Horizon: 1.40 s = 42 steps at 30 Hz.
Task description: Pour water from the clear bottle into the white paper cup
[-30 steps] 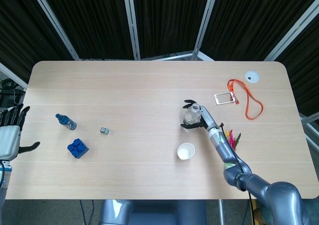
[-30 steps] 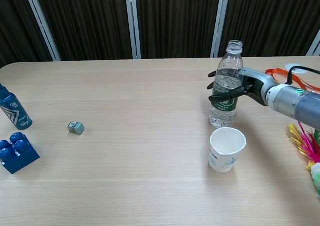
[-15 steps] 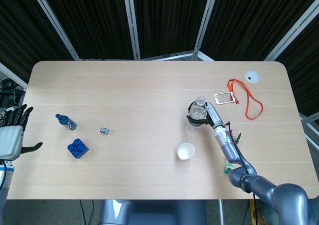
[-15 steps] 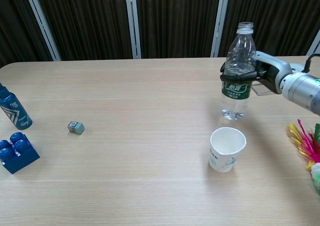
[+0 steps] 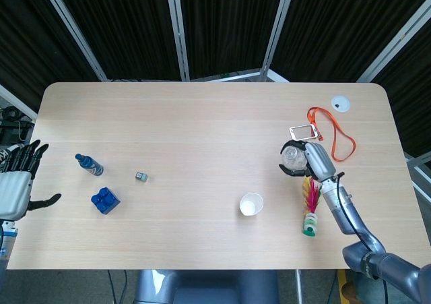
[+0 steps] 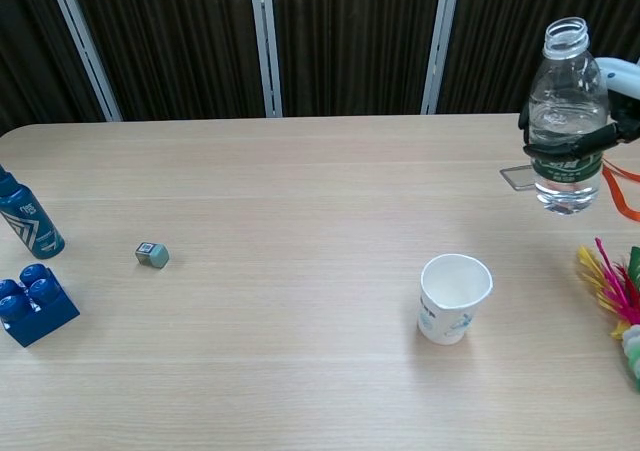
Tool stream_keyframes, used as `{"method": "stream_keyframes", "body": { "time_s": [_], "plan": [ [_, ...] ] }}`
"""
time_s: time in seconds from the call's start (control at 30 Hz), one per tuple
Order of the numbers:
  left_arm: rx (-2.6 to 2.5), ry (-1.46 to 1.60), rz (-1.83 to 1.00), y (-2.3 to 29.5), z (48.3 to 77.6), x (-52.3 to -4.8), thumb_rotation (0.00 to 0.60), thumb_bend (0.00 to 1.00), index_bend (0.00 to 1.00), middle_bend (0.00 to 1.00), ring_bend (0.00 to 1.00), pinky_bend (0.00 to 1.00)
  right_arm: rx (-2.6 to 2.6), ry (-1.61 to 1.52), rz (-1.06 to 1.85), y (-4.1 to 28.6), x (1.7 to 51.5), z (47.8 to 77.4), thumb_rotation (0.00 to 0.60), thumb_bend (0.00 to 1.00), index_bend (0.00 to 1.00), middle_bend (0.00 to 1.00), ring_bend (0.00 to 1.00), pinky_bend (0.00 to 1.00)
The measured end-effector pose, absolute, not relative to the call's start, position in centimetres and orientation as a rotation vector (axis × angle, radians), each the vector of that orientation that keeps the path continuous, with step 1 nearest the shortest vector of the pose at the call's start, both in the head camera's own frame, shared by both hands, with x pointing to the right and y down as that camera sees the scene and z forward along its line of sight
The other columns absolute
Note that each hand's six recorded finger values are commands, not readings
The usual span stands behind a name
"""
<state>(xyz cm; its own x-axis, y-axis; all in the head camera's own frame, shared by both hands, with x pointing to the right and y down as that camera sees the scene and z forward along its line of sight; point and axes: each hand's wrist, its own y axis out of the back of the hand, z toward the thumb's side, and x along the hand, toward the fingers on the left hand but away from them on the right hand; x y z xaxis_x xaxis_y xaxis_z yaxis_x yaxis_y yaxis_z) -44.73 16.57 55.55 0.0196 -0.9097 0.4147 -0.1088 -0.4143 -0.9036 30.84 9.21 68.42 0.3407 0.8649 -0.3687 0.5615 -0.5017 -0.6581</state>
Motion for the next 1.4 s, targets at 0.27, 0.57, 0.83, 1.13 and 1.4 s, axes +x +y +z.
{"method": "stream_keyframes", "body": {
  "time_s": [0.27,0.57,0.83,1.13,1.4],
  "plan": [
    [-1.624,1.079,-1.426,16.9,53.9,-44.3,0.6,0.0,0.0,0.0,0.0,0.0,-2.054,-1.0,1.052,12.3,31.4,67.1,0.6,0.44,0.49,0.6,0.55,0.51],
    [-1.639,1.078,-1.403,17.4,53.1,-44.2,0.6,0.0,0.0,0.0,0.0,0.0,-1.901,-0.753,1.077,14.7,30.0,66.5,0.6,0.45,0.49,0.63,0.58,0.54],
    [-1.642,1.087,-1.403,17.6,52.9,-44.4,0.6,0.0,0.0,0.0,0.0,0.0,-1.81,-0.641,1.125,15.8,29.6,67.3,0.6,0.45,0.49,0.63,0.59,0.54],
    [-1.643,1.08,-1.41,17.6,53.1,-44.3,0.6,0.0,0.0,0.0,0.0,0.0,-1.735,-0.565,1.208,15.8,29.6,68.7,0.6,0.45,0.49,0.63,0.59,0.54],
    [-1.642,1.072,-1.42,17.6,53.4,-44.3,0.6,0.0,0.0,0.0,0.0,0.0,-1.669,-0.503,1.229,15.8,29.3,69.7,0.6,0.45,0.49,0.63,0.59,0.54]
  ]
}}
